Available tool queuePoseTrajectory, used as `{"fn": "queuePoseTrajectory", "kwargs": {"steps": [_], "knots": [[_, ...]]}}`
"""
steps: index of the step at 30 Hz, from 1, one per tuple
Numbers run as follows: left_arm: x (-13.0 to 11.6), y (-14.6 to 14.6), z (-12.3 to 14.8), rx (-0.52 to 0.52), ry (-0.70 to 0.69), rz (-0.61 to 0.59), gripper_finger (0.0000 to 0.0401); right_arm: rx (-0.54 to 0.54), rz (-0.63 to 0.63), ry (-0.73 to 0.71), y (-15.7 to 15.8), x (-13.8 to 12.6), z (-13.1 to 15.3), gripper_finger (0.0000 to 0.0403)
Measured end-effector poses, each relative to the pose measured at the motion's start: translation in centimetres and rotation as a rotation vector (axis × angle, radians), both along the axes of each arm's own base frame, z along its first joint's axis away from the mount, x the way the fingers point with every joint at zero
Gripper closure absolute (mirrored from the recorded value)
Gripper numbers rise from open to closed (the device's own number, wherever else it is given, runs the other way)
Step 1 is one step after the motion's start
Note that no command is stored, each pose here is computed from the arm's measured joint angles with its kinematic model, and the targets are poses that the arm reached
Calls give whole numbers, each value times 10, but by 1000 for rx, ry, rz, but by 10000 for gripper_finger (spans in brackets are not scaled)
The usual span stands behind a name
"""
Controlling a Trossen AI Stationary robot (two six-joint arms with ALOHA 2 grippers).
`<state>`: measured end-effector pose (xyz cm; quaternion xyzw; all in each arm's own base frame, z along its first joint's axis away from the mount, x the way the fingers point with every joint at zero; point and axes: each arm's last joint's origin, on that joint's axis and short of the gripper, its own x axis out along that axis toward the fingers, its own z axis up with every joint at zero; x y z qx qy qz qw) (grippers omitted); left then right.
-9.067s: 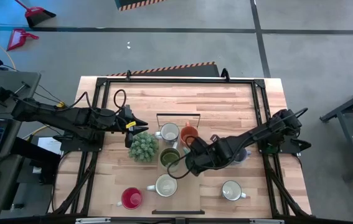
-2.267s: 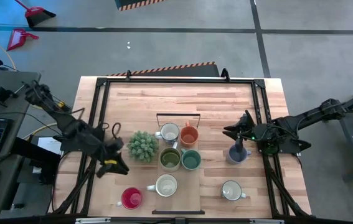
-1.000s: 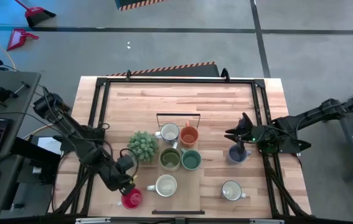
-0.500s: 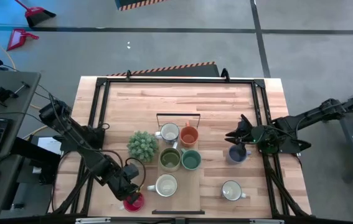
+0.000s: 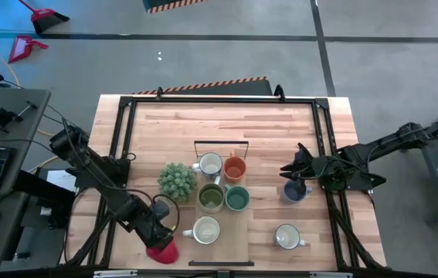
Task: Place coffee mugs
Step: Put the red mug on the shelf, then adjust the white yellow mug on the shelf
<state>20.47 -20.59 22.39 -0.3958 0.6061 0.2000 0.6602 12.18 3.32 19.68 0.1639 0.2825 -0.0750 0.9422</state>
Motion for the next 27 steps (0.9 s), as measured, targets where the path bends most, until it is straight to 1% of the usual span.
{"fn": "queuePoseTrajectory", "kwargs": {"steps": [7,27], "knots": [[0,0,1,-7,-1,14,314,-26,9,37,-1,-2,-3,316],[-1,3,1,21,11,31,314,-29,6,41,-1,-3,-3,316]]}}
